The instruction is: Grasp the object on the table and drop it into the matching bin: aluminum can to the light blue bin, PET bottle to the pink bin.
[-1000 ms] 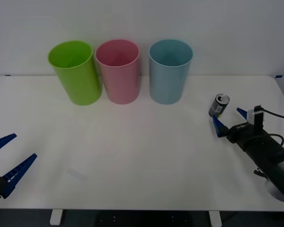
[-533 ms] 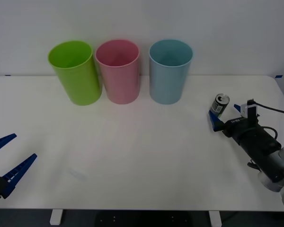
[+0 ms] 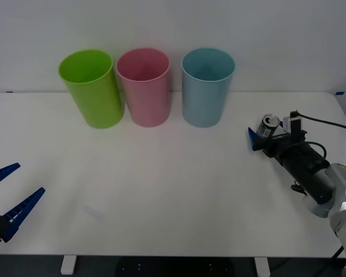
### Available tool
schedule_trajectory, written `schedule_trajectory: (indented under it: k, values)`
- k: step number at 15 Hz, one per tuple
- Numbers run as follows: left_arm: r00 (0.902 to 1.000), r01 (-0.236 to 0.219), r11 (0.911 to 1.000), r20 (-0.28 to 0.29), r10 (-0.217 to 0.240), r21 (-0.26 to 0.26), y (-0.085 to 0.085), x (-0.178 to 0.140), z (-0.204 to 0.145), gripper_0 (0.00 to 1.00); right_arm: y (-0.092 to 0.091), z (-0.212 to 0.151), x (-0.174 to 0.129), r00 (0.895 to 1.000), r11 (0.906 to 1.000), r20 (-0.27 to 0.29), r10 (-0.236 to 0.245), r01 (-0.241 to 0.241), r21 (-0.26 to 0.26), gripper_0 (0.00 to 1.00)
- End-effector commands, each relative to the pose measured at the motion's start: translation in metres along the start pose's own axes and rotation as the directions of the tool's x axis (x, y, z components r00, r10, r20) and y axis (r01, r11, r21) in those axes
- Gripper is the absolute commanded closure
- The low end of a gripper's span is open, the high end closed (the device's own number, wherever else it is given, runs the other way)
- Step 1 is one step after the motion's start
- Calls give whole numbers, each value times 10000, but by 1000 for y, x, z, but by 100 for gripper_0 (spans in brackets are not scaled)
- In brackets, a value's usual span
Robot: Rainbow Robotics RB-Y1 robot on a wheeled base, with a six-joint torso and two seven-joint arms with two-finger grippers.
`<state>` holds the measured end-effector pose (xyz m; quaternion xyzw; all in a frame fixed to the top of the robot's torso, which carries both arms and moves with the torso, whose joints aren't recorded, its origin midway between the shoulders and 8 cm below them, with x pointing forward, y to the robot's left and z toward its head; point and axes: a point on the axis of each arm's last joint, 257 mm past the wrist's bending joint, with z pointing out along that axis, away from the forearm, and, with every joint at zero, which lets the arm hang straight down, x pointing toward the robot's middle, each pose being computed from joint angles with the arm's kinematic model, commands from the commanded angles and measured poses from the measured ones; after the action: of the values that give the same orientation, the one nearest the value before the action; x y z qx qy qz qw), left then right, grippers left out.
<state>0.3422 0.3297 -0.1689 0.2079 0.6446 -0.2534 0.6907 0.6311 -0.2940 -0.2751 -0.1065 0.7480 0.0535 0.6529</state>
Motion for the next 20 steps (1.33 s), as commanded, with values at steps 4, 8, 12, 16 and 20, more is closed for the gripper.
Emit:
schedule_trajectory:
  k: [4,8,12,16,20]
  values:
    - [10000,0,10000,1,0,0,0,0,0,0,6,3,1,10000,10000,-39,-83,83,-27,12]
    - [10000,0,10000,1,0,0,0,0,0,0,12,4,1,10000,9999,-38,-52,51,-135,100]
    - [10000,0,10000,1,0,0,0,0,0,0,14,5,0,10000,9999,-23,-34,34,-169,100]
    - [10000,0,10000,1,0,0,0,0,0,0,16,6,-8,9999,9997,152,-18,22,-242,100]
    - [10000,0,10000,1,0,0,0,0,0,0,17,-3,-12,9992,9995,369,135,-124,-299,100]
